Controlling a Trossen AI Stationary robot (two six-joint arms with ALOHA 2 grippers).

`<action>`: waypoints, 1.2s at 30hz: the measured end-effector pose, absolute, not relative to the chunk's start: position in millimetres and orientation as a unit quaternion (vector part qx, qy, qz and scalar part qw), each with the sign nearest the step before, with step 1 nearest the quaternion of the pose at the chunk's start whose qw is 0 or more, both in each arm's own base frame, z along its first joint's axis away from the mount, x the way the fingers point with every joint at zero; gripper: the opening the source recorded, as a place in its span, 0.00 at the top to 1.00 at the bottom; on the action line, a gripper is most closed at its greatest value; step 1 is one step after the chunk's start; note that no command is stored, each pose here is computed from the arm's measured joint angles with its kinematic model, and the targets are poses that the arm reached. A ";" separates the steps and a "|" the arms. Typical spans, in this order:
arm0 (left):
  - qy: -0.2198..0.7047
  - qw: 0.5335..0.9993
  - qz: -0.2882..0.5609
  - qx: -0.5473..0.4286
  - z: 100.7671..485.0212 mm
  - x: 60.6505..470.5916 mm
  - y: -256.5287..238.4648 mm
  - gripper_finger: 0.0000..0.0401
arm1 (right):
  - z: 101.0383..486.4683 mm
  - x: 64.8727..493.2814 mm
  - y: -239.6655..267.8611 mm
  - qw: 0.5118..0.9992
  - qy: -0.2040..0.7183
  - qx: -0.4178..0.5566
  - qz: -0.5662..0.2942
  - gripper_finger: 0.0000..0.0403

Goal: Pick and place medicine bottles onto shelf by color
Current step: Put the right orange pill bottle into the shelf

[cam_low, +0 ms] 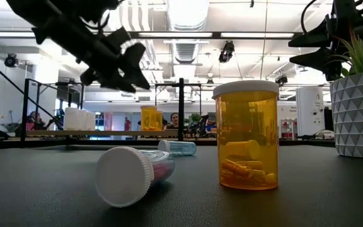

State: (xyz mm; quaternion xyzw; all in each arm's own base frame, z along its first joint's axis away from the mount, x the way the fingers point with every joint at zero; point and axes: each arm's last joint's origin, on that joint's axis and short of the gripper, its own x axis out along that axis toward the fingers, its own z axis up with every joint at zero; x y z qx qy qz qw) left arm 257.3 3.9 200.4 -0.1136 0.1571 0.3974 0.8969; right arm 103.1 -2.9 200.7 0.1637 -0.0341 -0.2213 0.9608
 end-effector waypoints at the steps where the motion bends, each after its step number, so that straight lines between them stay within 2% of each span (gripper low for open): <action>1: 0.162 0.897 0.396 -0.115 196.5 259.5 3.6 0.41 | 200.7 103.2 -2.9 0.961 -0.034 0.164 -0.222 0.40; 11: 0.222 0.880 0.412 -0.086 160.8 283.3 7.9 0.41 | 200.7 103.2 -2.9 0.961 -0.034 0.164 -0.221 0.40; 16: 0.223 0.867 0.440 -0.070 150.6 292.7 14.5 0.41 | 200.7 103.2 -2.9 0.961 -0.034 0.164 -0.221 0.40; 36: 0.207 0.850 0.481 -0.062 158.9 302.6 57.8 0.41 | 200.7 103.2 -2.9 0.961 -0.034 0.164 -0.221 0.40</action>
